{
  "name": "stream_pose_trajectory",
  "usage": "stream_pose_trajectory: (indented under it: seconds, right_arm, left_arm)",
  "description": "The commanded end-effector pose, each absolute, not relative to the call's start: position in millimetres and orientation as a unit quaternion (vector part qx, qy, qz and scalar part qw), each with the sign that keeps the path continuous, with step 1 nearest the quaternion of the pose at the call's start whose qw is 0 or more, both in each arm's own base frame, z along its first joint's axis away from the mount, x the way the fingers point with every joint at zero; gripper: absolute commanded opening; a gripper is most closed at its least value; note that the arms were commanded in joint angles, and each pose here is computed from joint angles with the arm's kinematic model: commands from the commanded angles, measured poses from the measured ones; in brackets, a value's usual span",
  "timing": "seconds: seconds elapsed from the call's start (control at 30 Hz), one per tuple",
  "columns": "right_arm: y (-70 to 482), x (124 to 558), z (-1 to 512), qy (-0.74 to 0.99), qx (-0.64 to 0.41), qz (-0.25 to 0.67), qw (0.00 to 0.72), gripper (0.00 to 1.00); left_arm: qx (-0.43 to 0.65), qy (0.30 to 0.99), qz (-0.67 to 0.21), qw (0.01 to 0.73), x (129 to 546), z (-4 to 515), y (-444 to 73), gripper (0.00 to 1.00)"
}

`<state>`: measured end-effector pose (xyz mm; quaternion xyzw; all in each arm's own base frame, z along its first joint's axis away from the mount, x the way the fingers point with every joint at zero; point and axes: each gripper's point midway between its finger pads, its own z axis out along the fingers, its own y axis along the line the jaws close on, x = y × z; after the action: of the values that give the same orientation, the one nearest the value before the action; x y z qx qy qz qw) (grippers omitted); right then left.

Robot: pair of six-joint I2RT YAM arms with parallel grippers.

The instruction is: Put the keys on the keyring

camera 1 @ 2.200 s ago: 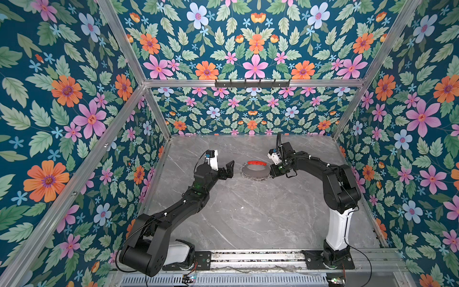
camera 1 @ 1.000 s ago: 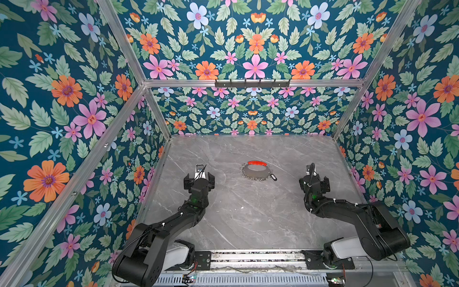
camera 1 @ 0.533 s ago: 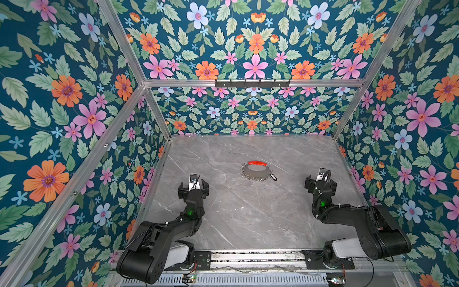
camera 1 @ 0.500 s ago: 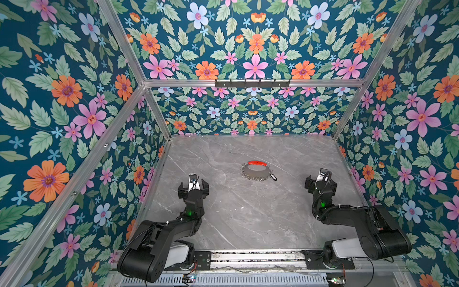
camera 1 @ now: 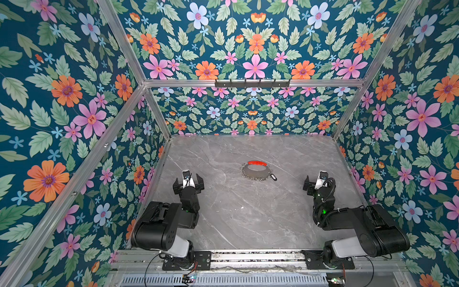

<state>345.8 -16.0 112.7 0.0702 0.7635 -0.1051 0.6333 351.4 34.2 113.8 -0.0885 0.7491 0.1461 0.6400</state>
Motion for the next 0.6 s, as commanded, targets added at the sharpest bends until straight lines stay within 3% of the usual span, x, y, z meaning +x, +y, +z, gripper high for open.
stream_pose_trajectory:
  seconds: [0.0,0.2,0.57]
  right_arm:
    - [-14,349,130,0.74,0.072,-0.097,0.661,0.99]
    - [-14,350,129,0.743,0.071,-0.097,0.658,0.99]
    - [-13,350,129,0.743,0.071,-0.097,0.658,0.99]
  left_arm:
    - [-0.095,0.724,0.105,0.675,357,127,31,1.0]
    - [-0.082,0.753,0.106,0.644,381,115,27,1.0]
    - [-0.08,0.757,0.099,0.641,381,114,28,1.0]
